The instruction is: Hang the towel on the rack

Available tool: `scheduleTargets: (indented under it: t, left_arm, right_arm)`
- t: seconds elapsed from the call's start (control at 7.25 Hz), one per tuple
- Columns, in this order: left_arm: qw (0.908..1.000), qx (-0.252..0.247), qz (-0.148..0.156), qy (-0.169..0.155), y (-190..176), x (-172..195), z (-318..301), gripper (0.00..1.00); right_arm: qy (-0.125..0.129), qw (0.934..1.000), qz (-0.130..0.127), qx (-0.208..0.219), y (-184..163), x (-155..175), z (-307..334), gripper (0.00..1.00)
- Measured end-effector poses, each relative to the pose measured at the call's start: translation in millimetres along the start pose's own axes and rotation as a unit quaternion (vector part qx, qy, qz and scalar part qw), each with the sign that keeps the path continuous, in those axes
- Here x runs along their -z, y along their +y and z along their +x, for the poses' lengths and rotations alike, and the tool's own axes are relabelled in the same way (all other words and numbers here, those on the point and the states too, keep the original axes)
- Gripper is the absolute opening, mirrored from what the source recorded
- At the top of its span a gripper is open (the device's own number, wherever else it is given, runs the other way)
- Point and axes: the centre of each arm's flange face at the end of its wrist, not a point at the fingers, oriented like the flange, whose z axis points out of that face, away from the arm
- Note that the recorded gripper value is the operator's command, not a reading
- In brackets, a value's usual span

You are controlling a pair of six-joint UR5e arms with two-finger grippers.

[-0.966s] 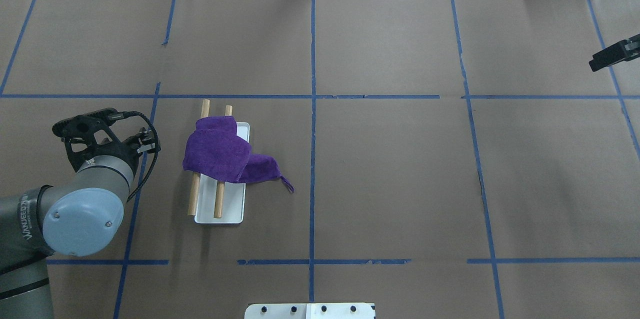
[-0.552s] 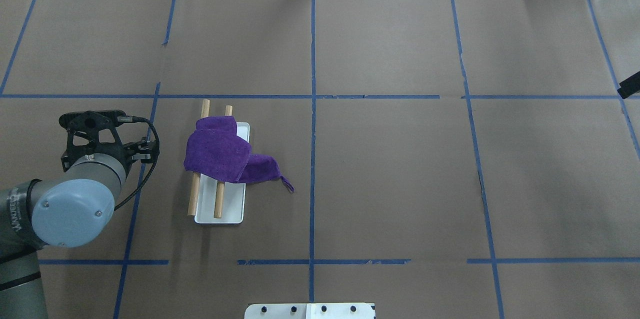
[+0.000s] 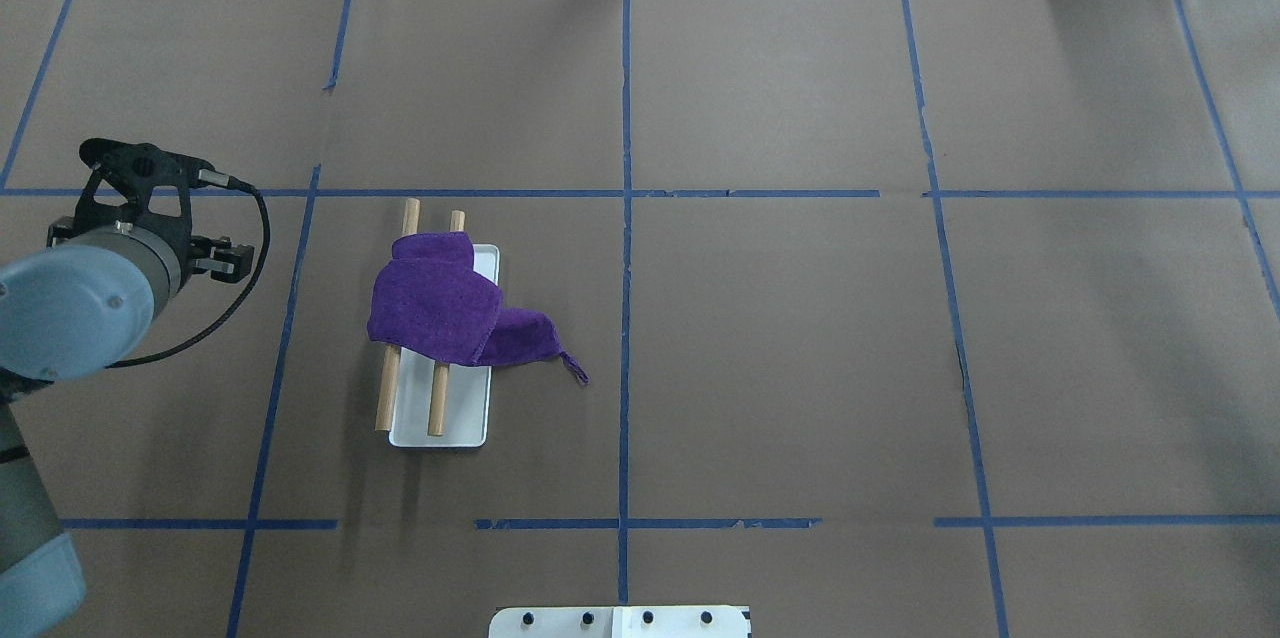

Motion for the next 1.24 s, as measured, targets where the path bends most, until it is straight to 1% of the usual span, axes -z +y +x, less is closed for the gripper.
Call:
scheduleTargets:
  t: [0.14,0.28,0.55,0.69,0.83,0.97,1.1,1.24]
  left_arm:
    - [0.9996,-0.021,-0.012,0.012,-26,-7,-19,1.0]
    - [0.9984,-0.034,-0.026,0.036,-51,-18,-45,1.0]
    - [0.9897,-0.043,-0.071,0.116,-88,-49,-110,1.0]
    - [0.9846,-0.044,-0.09,0.143,-98,-61,-147,1.0]
    - [0.9793,-0.04,-0.112,0.164,-100,-76,-193,1.0]
    - [0.9735,-0.039,-0.133,0.182,-93,-96,-248,1.0]
    - [0.9687,-0.03,-0.153,0.193,-75,-120,-309,1.0]
    - [0.9656,-0.011,-0.167,0.199,-59,-137,-359,1.0]
  right_arm:
    - [-0.032,0.9994,0.0,-0.008,7,-7,25,1.0]
    - [-0.056,0.9983,0.004,-0.015,12,-10,43,1.0]
    - [-0.077,0.9965,0.013,-0.03,17,-8,57,1.0]
    - [-0.08,0.9955,0.016,-0.047,16,-5,56,1.0]
    - [-0.081,0.9939,0.02,-0.071,11,1,53,1.0]
    - [-0.083,0.9921,0.026,-0.091,4,9,49,1.0]
    - [-0.092,0.9903,0.03,-0.1,-1,14,46,1.0]
    - [-0.107,0.9883,0.033,-0.104,-2,14,43,1.0]
